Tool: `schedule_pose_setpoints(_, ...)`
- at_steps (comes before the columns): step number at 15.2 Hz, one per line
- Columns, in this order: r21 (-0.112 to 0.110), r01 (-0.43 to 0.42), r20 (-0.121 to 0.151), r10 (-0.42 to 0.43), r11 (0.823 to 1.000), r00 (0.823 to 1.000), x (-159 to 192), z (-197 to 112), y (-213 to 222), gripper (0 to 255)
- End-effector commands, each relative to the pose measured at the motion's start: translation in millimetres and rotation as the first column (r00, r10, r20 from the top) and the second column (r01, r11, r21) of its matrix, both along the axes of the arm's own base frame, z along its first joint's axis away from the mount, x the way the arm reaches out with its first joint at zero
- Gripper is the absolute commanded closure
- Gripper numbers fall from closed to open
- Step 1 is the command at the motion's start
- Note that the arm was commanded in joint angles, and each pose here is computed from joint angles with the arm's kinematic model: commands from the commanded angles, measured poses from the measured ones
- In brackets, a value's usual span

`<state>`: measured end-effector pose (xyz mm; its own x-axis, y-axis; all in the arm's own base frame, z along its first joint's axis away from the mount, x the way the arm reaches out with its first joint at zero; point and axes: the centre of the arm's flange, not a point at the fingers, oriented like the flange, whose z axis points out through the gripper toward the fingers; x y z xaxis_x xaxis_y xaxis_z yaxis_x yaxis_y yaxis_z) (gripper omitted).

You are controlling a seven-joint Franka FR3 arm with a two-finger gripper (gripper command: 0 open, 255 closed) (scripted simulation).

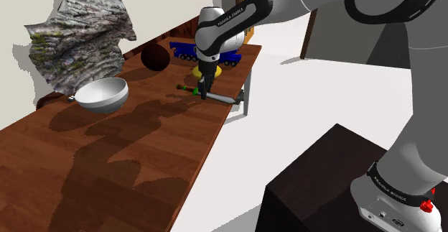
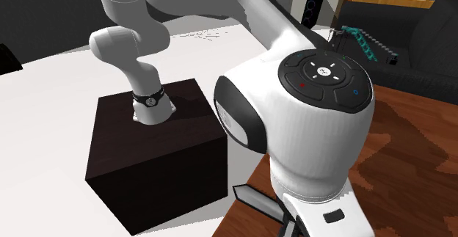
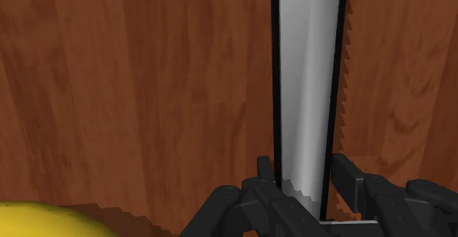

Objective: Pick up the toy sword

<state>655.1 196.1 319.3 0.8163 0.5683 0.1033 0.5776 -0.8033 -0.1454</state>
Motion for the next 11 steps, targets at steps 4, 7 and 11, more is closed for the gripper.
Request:
schedule_pose_setpoints(4,0.0,0.0,0.0,0.0,1.0,1.0,-0.6,5.5,0.1,255)
schedule_pose_setpoints(7,0.0,0.0,0.0,0.0,1.0,1.0,-0.5,21.3,0.1,255)
schedule_pose_setpoints(11,0.0,0.0,0.0,0.0,1.0,1.0,-0.5,42.4,0.1,255)
